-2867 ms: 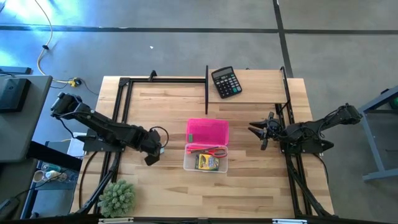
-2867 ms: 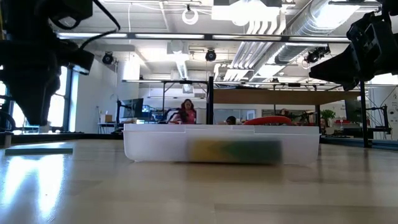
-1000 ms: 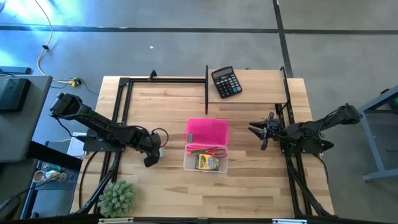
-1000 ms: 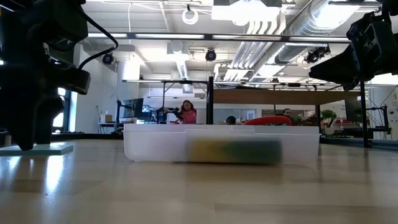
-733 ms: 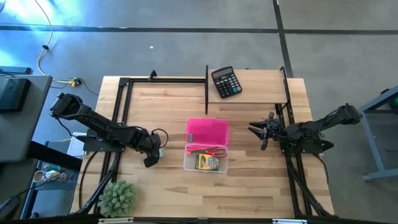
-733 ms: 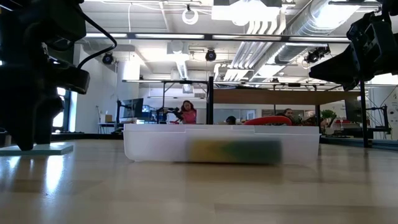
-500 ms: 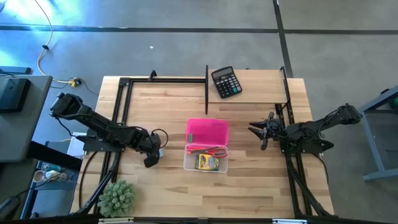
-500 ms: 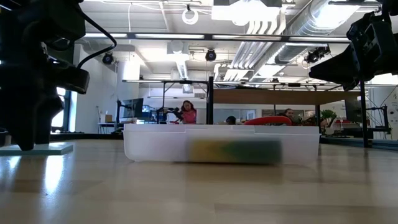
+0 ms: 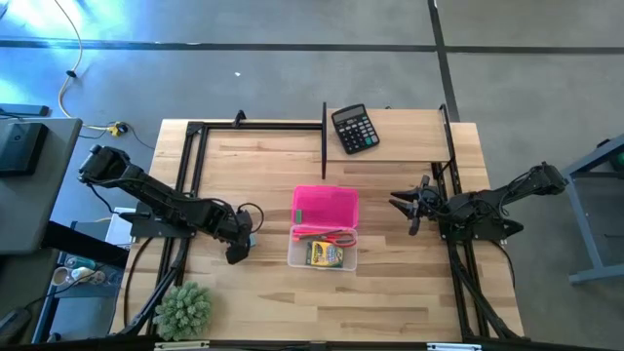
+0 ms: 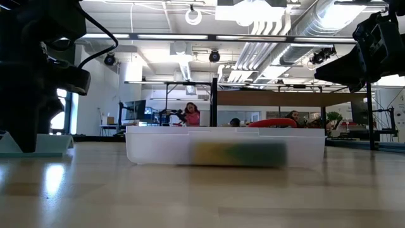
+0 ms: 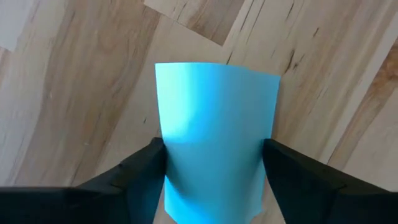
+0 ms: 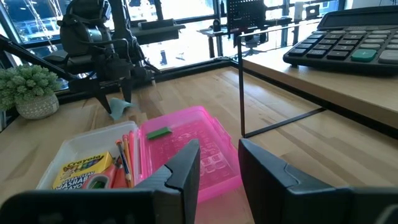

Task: Pack school essentials
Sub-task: Put the blue sticky note into the pink supply box

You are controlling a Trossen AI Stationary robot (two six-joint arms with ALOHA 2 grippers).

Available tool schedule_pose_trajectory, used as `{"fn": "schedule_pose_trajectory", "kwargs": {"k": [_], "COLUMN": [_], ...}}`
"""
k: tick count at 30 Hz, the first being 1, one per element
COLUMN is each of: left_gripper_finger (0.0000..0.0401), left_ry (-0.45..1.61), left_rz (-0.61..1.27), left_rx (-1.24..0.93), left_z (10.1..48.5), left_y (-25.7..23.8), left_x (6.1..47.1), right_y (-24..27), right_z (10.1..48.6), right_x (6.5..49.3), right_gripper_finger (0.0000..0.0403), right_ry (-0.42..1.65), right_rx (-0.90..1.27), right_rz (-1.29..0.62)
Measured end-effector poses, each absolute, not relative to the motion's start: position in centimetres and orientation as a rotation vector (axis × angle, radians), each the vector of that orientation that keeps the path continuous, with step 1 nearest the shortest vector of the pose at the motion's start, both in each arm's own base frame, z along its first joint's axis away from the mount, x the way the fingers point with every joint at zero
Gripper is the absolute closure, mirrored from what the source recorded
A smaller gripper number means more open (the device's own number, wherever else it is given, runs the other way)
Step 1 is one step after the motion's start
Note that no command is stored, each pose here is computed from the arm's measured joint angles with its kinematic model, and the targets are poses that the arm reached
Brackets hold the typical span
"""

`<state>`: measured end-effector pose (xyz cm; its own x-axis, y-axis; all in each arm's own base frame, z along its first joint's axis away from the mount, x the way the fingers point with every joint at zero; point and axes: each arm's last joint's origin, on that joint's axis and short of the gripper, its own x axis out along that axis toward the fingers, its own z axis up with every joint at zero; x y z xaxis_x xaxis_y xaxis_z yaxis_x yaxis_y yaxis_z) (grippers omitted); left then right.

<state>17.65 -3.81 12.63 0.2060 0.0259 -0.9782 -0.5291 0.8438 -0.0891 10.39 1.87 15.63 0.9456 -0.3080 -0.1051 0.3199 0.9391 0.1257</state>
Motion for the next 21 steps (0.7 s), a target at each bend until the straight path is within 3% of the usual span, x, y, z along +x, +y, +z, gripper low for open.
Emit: {"fn": "schedule_pose_trajectory", "kwargs": {"k": [13,21], "left_gripper_finger": [0.0228,0.0243], "left_ry": [1.215,1.062], "left_rz": [0.353,0.275], "left_rx": [-0.334,-0.236], "left_z": [14.9,17.8], "left_y": [-4.0,-4.4], "left_x": [19.8,22.2], "right_y": [1.9,1.9], "right_z": [15.6,15.6], "right_x": [10.4,10.4], "right_gripper_finger": [0.03,0.03], "right_ry": [0.084,0.084], "right_rx": [0.142,0.142], "right_rz": [-0.321,-0.321]}}
